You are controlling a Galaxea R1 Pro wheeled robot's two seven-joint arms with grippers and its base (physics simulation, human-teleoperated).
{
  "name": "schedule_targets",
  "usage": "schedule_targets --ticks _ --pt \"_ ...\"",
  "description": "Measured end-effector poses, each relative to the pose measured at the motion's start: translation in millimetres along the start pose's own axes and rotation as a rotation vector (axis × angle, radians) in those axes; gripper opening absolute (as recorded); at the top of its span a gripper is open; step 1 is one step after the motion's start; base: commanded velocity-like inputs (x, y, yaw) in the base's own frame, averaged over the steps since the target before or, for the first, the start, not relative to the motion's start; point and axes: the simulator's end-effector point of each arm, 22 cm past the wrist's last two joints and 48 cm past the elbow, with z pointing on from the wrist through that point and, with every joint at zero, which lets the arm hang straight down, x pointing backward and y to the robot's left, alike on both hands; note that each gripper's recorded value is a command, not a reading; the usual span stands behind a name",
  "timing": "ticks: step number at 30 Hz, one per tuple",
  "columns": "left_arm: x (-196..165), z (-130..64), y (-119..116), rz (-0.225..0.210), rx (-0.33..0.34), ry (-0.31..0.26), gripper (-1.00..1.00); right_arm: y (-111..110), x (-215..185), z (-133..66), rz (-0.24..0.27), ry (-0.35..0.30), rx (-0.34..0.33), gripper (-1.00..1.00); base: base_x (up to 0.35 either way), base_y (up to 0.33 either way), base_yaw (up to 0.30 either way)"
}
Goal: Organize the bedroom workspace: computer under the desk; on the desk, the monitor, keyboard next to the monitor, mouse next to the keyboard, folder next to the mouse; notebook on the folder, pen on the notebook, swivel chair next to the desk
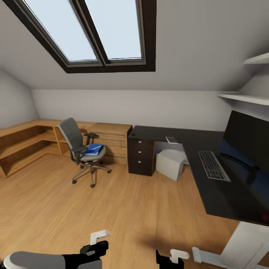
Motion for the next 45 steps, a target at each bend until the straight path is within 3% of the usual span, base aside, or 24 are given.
schedule_targets --ticks 9,24,33,45 --pt "-2 -1.2 0 -0.001 0.000 -0.005 1.00 1 -3 -0.4 -0.001 -0.007 -0.002 1.00 0.234 0.215 0.235" --pt "-10 -5.1 0 -0.004 0.003 -0.022 1.00 -2 -16 -5.0 -0.006 -0.070 0.004 1.00 0.264 0.157 0.123" --pt "-8 -5.7 0 -0.003 0.003 -0.020 1.00 -3 -17 -5.2 -0.006 -0.073 0.006 1.00 0.319 -0.081 0.003" --pt "-7 -5.6 1 -0.003 0.001 -0.019 1.00 -3 -17 -5.2 -0.006 -0.072 0.005 1.00 0.319 -0.115 -0.181"
